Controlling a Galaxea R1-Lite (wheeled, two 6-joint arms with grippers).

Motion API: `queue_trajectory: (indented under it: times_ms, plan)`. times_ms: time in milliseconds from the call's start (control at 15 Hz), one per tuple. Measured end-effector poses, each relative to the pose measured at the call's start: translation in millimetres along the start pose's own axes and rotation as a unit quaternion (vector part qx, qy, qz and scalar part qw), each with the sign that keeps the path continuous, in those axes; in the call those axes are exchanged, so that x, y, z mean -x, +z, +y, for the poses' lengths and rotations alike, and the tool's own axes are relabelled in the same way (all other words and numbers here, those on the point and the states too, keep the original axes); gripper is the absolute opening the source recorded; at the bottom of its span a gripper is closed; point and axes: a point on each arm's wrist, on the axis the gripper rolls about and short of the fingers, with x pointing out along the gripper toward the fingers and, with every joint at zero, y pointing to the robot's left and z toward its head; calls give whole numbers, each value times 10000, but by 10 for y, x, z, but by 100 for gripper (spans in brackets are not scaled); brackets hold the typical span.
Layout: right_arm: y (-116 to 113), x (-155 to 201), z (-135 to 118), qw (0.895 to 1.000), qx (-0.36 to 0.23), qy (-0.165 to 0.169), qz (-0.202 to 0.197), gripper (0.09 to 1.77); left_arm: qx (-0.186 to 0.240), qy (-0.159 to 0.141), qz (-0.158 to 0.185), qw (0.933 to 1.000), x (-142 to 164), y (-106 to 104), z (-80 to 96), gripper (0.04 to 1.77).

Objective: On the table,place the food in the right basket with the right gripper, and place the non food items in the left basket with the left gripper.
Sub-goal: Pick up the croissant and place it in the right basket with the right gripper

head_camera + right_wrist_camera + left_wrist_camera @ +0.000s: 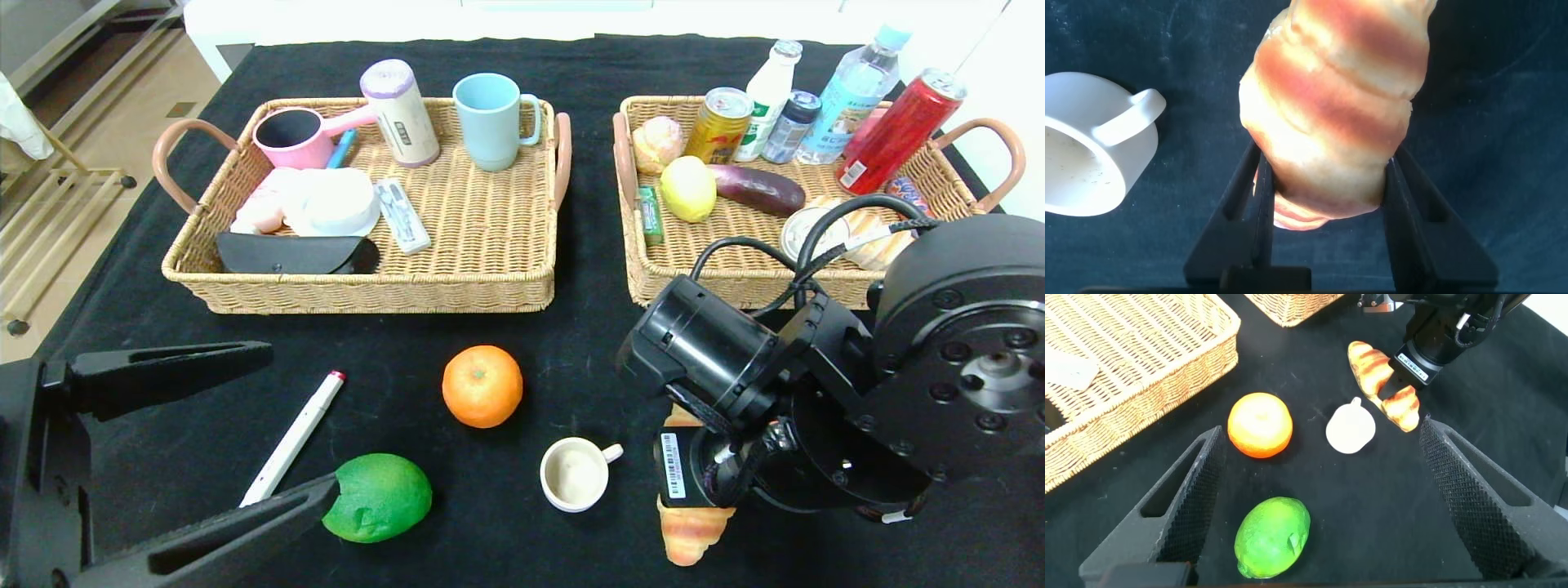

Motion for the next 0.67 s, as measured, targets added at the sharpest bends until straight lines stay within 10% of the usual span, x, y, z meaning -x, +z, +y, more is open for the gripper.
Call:
queue_trajectory:
  times_ms: [667]
  plan:
    - [-31,253,-40,9993,187,270,-190,82,-4,4,-24,10000,4,5,0,172]
